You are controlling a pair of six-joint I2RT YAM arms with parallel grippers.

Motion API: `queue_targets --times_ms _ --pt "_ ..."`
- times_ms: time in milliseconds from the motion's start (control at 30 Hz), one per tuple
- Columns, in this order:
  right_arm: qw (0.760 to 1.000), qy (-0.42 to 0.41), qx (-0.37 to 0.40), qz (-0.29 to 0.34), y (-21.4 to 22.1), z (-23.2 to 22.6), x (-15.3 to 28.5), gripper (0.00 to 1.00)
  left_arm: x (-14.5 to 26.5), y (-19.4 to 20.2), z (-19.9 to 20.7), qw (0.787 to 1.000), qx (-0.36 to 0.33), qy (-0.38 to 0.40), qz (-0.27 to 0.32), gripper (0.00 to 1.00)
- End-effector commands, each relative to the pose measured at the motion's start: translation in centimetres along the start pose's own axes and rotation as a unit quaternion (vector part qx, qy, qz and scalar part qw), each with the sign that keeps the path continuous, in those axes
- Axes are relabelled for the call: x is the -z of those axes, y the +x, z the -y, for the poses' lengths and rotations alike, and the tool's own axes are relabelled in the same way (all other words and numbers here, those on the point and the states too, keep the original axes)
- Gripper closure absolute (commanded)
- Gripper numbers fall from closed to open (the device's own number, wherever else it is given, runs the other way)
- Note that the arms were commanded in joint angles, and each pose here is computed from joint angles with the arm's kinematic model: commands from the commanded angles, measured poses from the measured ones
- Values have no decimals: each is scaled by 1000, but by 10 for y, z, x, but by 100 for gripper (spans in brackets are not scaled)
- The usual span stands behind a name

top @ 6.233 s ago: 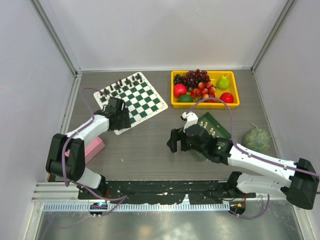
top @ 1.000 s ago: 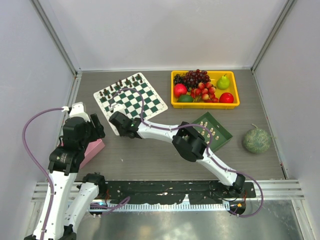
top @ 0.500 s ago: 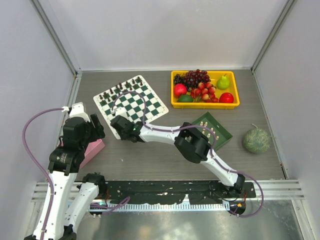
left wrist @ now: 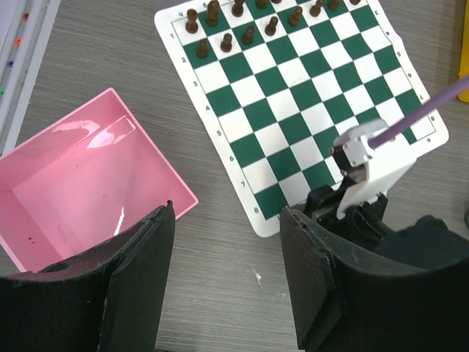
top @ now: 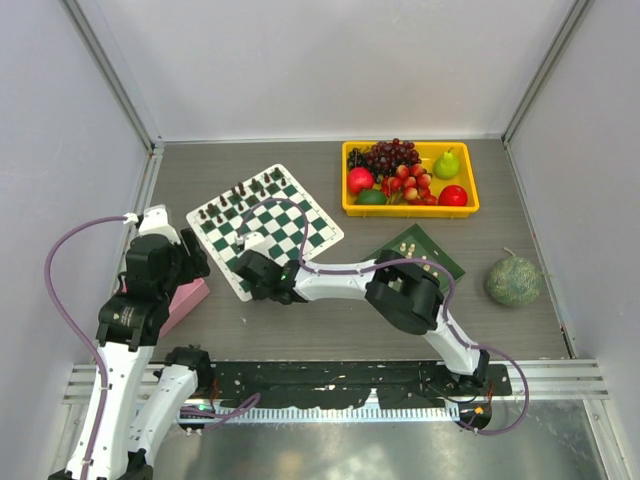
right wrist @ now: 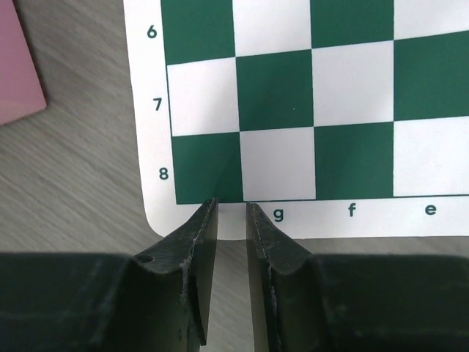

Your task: Set up the chess pieces on the board

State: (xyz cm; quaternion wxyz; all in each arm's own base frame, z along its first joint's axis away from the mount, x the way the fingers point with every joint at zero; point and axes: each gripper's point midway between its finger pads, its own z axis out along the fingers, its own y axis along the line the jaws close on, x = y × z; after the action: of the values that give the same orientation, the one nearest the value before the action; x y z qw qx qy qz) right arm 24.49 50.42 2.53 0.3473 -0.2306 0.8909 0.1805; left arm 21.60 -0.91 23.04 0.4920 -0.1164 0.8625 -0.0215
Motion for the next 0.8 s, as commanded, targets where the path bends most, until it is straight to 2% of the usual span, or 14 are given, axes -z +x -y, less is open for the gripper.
queue_targets --times_ms 0,300,767 --pt "997 9 -4 -82 64 6 19 72 2 -6 -2 1000 2 -3 13 35" --pt "996 -3 5 -86 79 -3 41 71 2 -3 -2 1000 3 -2 12 35" --pt "999 -41 28 -9 7 -20 81 56 0 -3 -2 1000 2 -2 11 34"
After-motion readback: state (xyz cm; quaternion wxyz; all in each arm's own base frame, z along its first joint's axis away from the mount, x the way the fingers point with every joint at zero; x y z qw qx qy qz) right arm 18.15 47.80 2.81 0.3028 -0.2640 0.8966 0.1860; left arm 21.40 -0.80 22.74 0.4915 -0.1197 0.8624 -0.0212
